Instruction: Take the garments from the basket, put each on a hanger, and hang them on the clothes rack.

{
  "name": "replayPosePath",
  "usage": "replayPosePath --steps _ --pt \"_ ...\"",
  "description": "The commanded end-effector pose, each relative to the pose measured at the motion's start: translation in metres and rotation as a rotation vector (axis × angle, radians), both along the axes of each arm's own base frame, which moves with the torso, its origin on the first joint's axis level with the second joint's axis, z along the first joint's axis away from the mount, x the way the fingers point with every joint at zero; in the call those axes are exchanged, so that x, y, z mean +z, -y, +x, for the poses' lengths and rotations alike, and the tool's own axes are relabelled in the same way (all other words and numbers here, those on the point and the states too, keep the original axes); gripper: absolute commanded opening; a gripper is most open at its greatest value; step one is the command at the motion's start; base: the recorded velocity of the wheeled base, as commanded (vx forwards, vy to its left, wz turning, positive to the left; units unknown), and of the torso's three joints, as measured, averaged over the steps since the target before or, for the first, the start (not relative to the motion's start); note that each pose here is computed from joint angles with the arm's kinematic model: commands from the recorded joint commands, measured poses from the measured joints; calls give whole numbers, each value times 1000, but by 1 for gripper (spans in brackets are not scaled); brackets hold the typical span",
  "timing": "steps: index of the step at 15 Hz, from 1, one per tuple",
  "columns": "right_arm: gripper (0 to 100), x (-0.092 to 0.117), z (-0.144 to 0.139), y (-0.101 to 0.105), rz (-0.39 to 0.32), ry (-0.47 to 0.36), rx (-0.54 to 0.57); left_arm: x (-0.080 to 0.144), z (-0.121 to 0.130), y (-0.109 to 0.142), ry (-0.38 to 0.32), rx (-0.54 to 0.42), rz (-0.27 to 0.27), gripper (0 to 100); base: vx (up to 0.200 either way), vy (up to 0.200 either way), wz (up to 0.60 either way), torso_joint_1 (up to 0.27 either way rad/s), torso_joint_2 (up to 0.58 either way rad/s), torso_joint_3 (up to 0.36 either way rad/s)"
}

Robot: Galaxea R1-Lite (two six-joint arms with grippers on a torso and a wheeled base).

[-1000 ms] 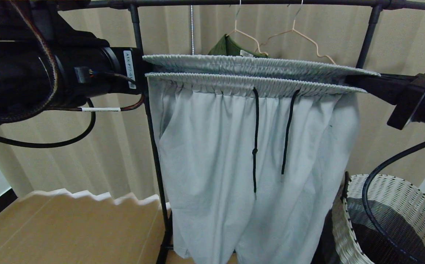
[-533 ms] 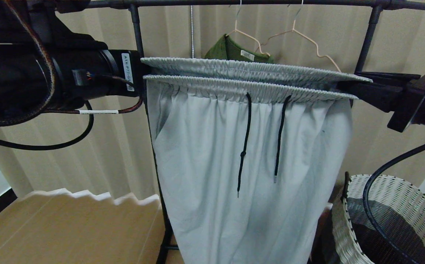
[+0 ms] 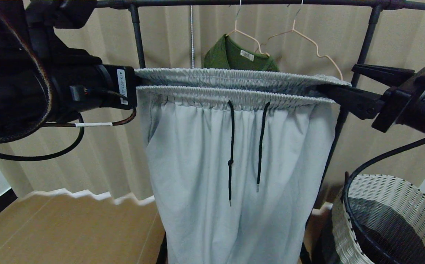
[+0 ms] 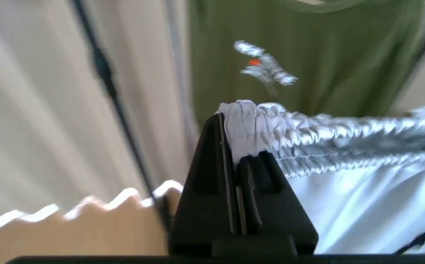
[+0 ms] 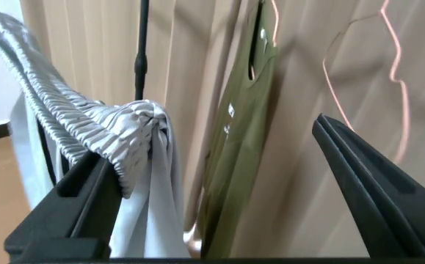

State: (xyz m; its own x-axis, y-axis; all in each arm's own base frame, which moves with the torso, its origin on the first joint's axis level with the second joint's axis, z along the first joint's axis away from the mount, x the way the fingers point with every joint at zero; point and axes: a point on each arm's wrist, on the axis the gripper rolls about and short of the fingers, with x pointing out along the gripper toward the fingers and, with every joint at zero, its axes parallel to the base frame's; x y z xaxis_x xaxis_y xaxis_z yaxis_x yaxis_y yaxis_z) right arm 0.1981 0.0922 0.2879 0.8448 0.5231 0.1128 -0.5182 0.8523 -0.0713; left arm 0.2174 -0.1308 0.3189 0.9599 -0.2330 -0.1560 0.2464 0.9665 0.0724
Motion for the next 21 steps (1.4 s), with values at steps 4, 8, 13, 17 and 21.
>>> replayPosePath --steps 4,8,13,17,21 --pt "100 -12 9 -6 -8 -24 11 -10 7 -10 -25 91 35 0 0 0 0 0 0 0" --pt "100 -20 -10 0 -22 -30 132 -15 14 -12 -36 131 43 0 0 0 0 0 0 0" --pt "100 -25 -21 4 -26 -32 173 -15 12 -13 -37 131 45 0 0 0 0 0 0 0" --pt "100 -35 -29 17 -46 -46 108 -17 -2 -22 -39 134 48 0 0 0 0 0 0 0" --pt "100 -61 -31 55 -134 -78 -95 -25 -25 -35 -44 133 52 0 0 0 0 0 0 0"
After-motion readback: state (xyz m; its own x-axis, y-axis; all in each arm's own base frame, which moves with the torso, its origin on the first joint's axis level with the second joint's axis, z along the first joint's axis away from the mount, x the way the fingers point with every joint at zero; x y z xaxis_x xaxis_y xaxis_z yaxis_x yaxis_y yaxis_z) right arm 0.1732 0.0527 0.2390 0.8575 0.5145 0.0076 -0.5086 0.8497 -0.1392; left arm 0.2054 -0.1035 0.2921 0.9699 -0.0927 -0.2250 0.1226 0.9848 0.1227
